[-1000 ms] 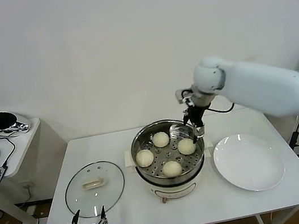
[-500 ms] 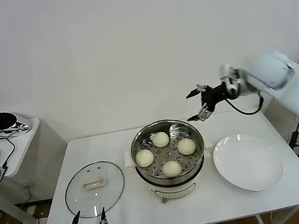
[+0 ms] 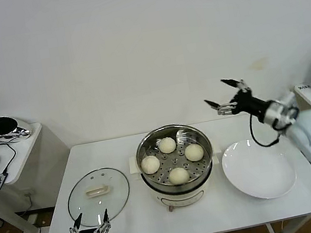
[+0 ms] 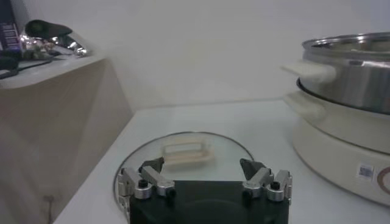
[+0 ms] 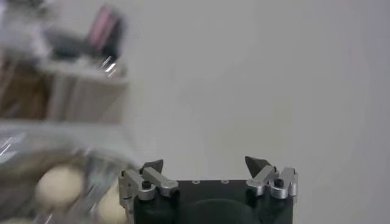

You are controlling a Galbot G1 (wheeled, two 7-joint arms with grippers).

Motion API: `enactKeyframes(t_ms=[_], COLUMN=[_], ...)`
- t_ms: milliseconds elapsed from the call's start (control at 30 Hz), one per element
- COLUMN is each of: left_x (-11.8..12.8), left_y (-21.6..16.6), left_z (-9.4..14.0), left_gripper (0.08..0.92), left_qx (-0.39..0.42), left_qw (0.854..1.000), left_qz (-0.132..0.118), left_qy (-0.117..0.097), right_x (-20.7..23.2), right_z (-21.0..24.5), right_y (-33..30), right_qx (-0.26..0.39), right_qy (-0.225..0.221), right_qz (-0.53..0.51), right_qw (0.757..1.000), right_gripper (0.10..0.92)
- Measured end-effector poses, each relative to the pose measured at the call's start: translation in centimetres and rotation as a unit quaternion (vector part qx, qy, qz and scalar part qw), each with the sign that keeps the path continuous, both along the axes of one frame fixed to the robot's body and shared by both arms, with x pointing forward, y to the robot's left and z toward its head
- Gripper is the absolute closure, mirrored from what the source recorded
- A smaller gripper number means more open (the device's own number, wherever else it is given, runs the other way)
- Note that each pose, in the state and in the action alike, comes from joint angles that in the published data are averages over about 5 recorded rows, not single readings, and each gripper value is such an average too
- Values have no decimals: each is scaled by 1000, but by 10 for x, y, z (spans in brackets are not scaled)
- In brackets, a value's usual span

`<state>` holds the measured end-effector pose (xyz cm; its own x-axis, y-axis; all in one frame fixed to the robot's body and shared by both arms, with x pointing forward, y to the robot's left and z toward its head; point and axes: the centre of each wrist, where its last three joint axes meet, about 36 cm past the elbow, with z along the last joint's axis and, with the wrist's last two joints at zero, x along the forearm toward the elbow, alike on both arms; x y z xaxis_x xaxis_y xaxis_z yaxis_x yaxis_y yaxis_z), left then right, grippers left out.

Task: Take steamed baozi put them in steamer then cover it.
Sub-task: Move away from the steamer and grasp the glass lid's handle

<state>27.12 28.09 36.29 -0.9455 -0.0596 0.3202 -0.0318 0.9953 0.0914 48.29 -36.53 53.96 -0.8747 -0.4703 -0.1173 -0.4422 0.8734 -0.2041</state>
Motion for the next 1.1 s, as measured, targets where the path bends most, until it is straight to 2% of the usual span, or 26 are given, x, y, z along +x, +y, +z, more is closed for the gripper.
enactKeyframes(t_ms=[167,333,500,600,767,933,1100], left_x=[6,13,22,28,41,55,69], left_y=[3,12,20,23,28,30,34], left_z=[0,-1,-2,-5,-10,-19,-32], left_gripper=[177,177,177,177,177,177,177], left_qx=[22,87,206,293,427,523,589], left_qw=[1000,996,978,955,901,848,803], left_qz=[0,1,-9,-15,-36,-60,-80], left_qy=[-8,-19,-37,-48,-61,-61,-49], right_x=[-42,-82,-111,-125,-145,-159,-174], right_z=[-55,-100,-124,-134,-147,-155,-164], right_y=[-4,4,4,7,14,19,26], right_qx=[103,165,194,206,219,220,218], right_qy=[2,26,43,49,62,78,101], right_qz=[-100,-168,-219,-239,-259,-271,-277], right_qw=[990,972,955,948,939,934,930], right_gripper=[200,200,200,200,200,200,200])
